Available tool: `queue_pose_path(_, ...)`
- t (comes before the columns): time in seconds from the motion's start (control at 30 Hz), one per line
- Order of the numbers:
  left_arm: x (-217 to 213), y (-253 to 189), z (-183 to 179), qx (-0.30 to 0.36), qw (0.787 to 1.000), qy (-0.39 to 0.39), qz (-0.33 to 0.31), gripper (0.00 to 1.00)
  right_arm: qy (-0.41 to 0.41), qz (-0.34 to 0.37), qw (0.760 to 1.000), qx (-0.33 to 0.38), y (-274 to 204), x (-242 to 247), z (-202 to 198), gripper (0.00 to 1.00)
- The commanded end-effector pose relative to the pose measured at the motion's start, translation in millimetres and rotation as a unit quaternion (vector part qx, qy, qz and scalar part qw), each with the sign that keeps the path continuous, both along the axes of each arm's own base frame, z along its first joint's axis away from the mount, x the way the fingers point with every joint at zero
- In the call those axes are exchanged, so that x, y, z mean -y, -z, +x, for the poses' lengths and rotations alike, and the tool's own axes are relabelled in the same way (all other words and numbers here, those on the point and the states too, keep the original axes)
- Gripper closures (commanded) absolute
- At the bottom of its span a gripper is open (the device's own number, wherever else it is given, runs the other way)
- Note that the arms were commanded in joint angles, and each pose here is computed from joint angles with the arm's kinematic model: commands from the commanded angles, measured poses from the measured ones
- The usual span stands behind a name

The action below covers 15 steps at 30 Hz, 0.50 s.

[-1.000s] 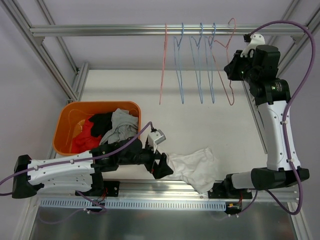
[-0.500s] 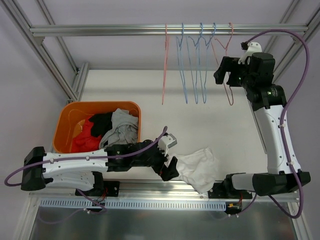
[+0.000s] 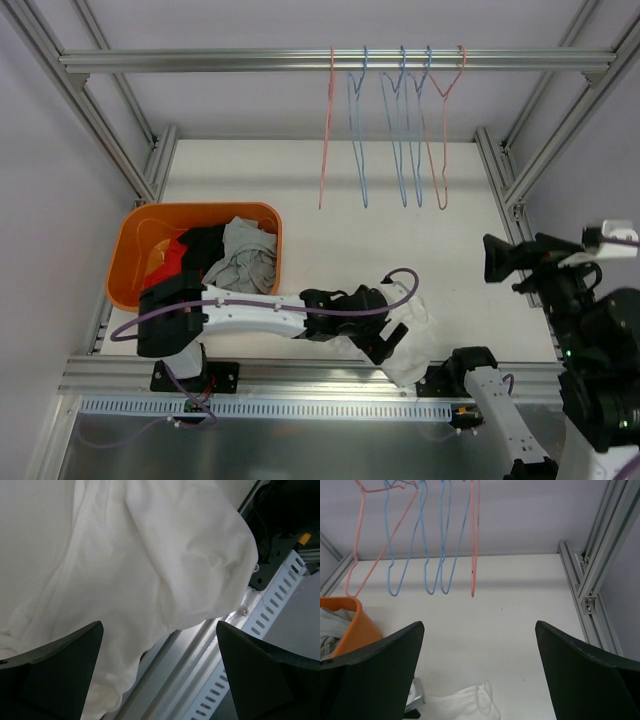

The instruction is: Remove the tank top from the hanger

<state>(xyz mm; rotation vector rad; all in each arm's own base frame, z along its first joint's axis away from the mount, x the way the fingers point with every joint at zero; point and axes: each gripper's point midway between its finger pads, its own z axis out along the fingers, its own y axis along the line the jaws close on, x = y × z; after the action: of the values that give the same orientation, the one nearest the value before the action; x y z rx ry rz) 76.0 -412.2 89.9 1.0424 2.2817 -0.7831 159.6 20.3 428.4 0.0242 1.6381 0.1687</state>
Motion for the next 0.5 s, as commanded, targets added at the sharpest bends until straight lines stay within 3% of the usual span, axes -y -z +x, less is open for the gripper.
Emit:
queue_pose_path(0.0,25.2,15.7,9.3,0.026,1.0,-0.001,0.018,0.01,-0.062,-0.001,0.998,-0.032,32.7,-18.3,-30.2,0.01)
queue_pose_path(0.2,29.5,89.5,1.3,0.028,0.993,-0.004,0.113,0.01,-0.162,0.007,0.986,0.031,23.5,-47.4,-85.4,0.01)
queue_pose_path(0.27,26.3,98.3,-2.8,0.051,0.99,-0.013,0.134,0.2,-0.176,0.007,0.983,0.049,16.5,-50.9,-96.6,0.01)
queue_pose_path(0.3,22.0,102.9,-2.2,0.065,0.987,-0.022,0.146,0.38,-0.188,0.005,0.98,0.059,14.1,-53.9,-104.4,0.0)
queue_pose_path(0.33,19.5,103.2,-1.8,0.076,0.985,-0.029,0.152,0.67,-0.193,0.005,0.979,0.065,12.4,-54.9,-108.5,0.01)
queue_pose_path(0.43,6.2,97.5,3.0,0.105,0.977,-0.058,0.174,1.0,-0.2,0.008,0.976,0.089,7.1,-56.4,-124.0,0.01)
queue_pose_path(0.47,-3.0,86.2,8.5,0.125,0.972,-0.073,0.185,1.0,-0.197,0.009,0.976,0.094,6.4,-55.0,-126.6,0.01)
